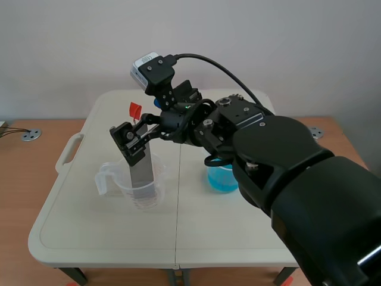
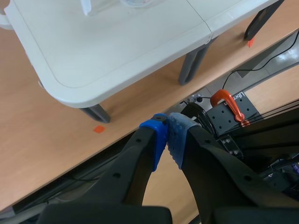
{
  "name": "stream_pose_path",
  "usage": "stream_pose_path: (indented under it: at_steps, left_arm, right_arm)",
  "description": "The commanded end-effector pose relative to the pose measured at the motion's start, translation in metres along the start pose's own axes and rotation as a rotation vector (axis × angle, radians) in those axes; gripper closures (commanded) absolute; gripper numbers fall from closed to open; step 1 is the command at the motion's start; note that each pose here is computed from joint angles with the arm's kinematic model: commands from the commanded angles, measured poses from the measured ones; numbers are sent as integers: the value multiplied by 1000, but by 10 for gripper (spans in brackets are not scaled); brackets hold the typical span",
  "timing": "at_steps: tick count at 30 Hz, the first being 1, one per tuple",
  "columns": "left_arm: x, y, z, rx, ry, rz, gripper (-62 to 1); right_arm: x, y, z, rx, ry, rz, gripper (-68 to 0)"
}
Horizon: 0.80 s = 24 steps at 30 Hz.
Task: Hold the metal plate by the orange handle, dip it into the blue solution, take it out and point at it, then put the plate back in the beaker on the left.
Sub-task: 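Lift the metal plate out of the left beaker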
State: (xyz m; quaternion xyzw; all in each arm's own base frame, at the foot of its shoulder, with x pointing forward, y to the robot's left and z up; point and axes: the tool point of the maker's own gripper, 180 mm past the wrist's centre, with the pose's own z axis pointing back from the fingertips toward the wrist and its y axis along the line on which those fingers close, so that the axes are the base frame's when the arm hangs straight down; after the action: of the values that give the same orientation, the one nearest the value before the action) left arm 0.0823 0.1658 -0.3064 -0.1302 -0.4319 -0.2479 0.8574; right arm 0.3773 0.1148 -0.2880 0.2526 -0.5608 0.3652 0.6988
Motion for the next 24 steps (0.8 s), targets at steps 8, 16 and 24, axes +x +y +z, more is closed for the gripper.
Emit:
stream_pose_path:
  at_steps: [8,16,24]
  left_arm:
    - [10,-1,-2,-4,-33,0,-15]
    - [9,-1,-2,-4,-33,0,-15]
    - [9,-1,-2,-4,-31,0,-15]
  right_arm:
    - [26,1,-7,5,-68,31,-557]
    - [26,1,-7,6,-68,31,-443]
    - [25,5,-7,24,-64,31,-293]
